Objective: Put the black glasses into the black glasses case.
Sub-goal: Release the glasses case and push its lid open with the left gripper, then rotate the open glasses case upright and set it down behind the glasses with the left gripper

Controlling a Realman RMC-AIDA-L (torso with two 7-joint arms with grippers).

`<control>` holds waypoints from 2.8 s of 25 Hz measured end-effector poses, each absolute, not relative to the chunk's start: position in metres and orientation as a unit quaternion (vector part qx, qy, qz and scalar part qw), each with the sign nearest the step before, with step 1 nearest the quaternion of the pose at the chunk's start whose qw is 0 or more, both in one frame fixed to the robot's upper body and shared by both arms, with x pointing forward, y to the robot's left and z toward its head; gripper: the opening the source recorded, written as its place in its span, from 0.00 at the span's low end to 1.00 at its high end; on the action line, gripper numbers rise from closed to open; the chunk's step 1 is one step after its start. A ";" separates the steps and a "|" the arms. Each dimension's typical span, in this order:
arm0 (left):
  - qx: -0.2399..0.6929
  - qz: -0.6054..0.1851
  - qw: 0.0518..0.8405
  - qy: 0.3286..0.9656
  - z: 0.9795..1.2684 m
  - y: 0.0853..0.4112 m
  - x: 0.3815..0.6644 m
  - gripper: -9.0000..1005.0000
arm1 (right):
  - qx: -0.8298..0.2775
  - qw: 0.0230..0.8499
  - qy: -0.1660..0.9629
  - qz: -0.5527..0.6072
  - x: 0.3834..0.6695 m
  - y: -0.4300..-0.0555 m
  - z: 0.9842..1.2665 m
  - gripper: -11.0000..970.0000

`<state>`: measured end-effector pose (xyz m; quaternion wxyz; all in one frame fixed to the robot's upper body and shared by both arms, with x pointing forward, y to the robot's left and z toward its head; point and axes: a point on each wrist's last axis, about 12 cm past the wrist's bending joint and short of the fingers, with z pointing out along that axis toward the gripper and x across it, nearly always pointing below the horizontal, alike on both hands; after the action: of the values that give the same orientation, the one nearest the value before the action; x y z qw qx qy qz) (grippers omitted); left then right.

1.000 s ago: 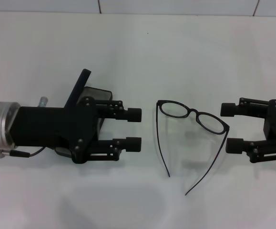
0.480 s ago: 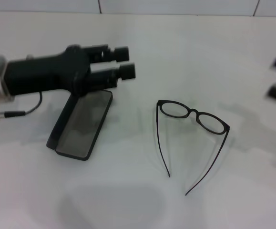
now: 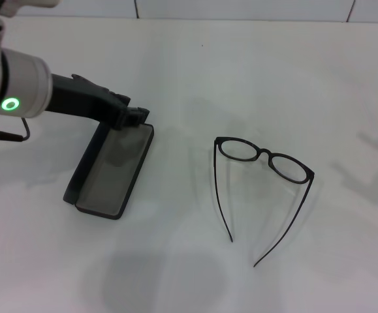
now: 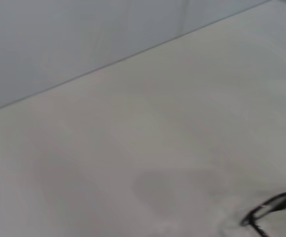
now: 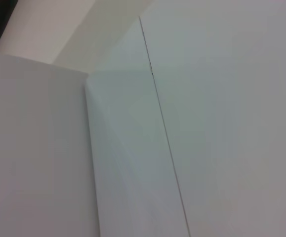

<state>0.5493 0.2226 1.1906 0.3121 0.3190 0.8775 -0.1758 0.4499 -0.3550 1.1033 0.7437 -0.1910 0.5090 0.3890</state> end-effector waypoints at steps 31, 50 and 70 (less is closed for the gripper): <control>0.265 -0.024 0.252 0.930 1.160 0.218 0.558 0.41 | -0.194 0.742 0.519 0.377 0.464 -0.351 1.103 0.90; 0.303 -0.016 0.222 0.927 1.151 0.205 0.557 0.36 | -0.184 0.740 0.522 0.382 0.458 -0.351 1.099 0.90; 0.500 0.031 0.377 0.779 1.194 0.153 0.576 0.21 | -0.182 0.746 0.512 0.385 0.453 -0.347 1.096 0.90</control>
<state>0.5764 0.1525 1.1943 0.3766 0.5000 0.7793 0.0312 0.4531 -0.3469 1.0955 0.7457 -0.1821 0.5121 0.3855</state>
